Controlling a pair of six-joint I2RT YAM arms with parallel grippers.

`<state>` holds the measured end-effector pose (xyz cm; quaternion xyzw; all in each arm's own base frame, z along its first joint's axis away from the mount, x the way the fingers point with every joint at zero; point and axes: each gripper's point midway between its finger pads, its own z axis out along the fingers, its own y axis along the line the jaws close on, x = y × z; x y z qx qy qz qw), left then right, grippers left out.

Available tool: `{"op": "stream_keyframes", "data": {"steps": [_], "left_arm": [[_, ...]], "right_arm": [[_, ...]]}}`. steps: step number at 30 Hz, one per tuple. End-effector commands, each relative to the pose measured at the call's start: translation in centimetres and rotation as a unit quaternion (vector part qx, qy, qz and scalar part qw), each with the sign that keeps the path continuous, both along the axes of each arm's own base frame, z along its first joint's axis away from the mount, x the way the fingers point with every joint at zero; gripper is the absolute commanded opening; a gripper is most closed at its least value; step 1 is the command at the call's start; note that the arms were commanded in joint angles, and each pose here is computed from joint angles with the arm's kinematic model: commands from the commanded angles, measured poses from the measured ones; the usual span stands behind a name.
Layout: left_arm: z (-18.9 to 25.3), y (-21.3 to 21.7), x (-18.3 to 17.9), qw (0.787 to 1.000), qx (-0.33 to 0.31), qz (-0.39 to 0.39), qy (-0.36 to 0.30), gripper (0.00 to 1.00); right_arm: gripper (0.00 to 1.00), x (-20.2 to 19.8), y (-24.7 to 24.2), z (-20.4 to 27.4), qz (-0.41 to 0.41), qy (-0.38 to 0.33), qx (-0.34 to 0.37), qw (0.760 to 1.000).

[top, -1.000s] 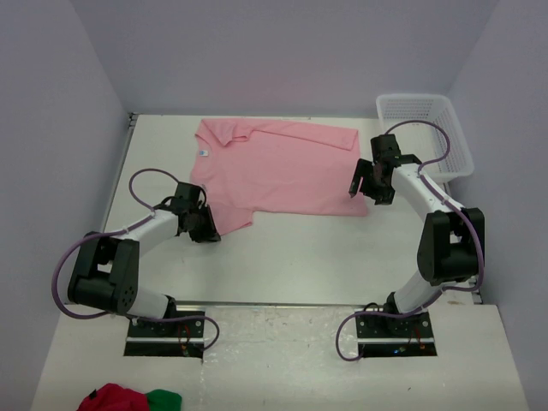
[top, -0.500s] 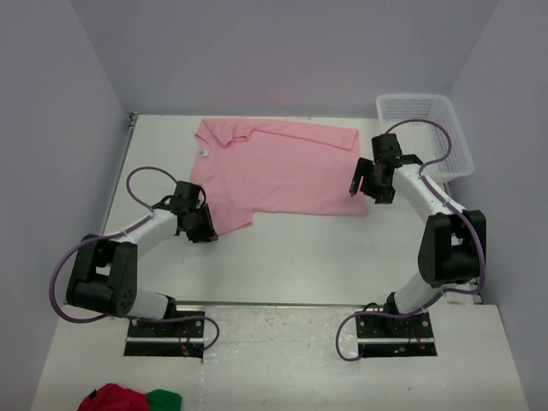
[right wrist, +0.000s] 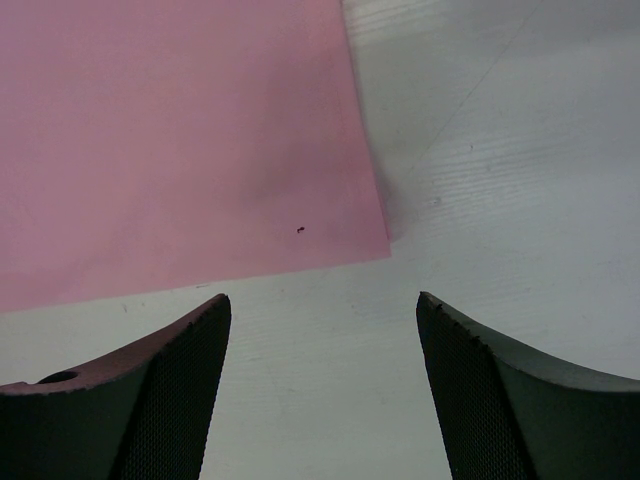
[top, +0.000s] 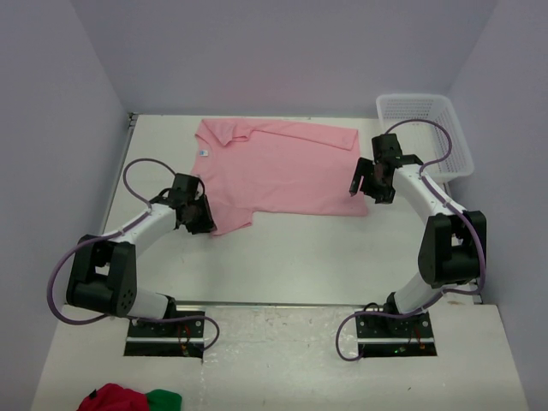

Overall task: Fold and stack the t-shirts
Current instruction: Flatten out the tshirt

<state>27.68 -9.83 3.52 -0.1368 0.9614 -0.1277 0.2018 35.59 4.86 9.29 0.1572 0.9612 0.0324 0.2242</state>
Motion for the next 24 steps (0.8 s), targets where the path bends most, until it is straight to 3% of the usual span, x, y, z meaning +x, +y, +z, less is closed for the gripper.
{"op": "stream_keyframes", "data": {"steps": [1,7,19,24], "left_arm": [[1.2,0.3,1.0,1.0,0.002,0.002,-0.019,0.29],[0.8,0.1,0.5,1.0,-0.007,-0.001,-0.014,0.26],[0.1,0.0,-1.1,1.0,-0.017,-0.003,0.0,0.32],[-0.1,-0.2,-0.9,1.0,-0.02,-0.004,-0.002,0.21]], "right_arm": [[0.75,0.3,0.1,1.5,0.003,-0.027,0.006,1.0],[0.75,0.3,0.0,1.4,0.0,-0.025,0.002,1.0],[0.75,0.3,0.1,1.6,0.0,-0.029,0.005,1.0],[0.75,0.3,0.1,1.5,0.0,-0.028,0.005,1.0]]}}
